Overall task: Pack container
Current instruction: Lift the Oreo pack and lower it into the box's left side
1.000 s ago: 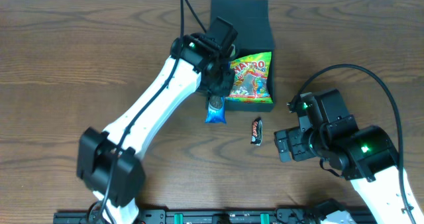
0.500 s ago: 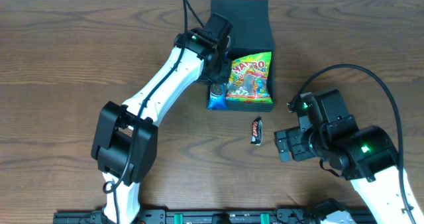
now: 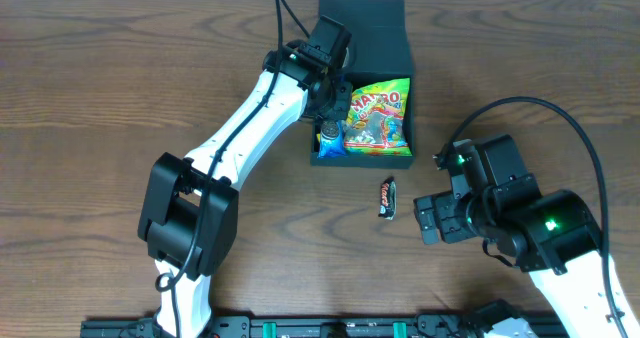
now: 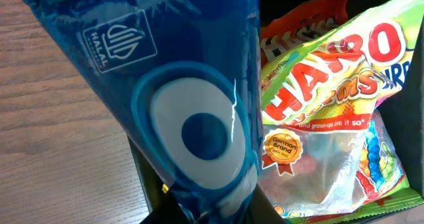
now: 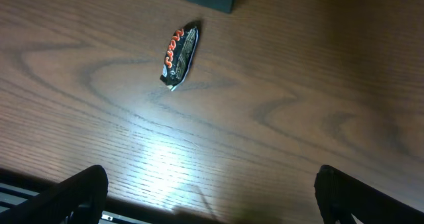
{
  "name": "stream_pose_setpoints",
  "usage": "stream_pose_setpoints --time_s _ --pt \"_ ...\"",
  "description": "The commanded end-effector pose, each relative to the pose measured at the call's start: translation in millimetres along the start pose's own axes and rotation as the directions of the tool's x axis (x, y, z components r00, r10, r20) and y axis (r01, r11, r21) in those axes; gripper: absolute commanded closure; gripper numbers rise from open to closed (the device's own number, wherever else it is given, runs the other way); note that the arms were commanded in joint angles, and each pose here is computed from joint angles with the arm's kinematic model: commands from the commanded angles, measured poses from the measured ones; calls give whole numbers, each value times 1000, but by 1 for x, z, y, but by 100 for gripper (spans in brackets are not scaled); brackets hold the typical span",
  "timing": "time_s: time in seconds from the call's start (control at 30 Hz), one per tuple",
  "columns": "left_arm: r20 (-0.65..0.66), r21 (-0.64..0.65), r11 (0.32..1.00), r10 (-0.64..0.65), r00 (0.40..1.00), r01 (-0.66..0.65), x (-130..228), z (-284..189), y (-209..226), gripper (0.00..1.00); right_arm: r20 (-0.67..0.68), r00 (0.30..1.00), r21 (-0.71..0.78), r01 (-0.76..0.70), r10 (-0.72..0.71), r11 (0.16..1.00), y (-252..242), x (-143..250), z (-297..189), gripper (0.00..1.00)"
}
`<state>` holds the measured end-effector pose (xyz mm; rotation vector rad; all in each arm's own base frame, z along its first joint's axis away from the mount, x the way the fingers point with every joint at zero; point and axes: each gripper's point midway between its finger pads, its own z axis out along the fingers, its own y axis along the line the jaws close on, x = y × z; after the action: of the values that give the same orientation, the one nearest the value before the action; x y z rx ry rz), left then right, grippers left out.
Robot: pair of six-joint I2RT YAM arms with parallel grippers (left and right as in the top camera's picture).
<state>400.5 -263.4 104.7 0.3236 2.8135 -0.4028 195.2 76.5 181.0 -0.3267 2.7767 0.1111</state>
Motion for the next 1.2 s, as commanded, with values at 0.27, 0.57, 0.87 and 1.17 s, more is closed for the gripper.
stream_pose_setpoints --time_s 0.27,0.57,0.87,1.17 --pt "-26 -30 1000 -9 1000 9 0 24 8 94 7 1000 -10 2 -2 1000 4 0 -1 1" --pt "-58 -43 999 -12 998 10 6 40 11 94 7 1000 -10 2 -2 1000 4 0 -1 1" --pt "-53 -45 999 -12 999 9 5 40 12 75 7 1000 -10 2 -2 1000 4 0 -1 1" --pt "-52 -44 999 -13 999 11 5 40 11 48 6 1000 -10 2 -2 1000 4 1 -1 1"
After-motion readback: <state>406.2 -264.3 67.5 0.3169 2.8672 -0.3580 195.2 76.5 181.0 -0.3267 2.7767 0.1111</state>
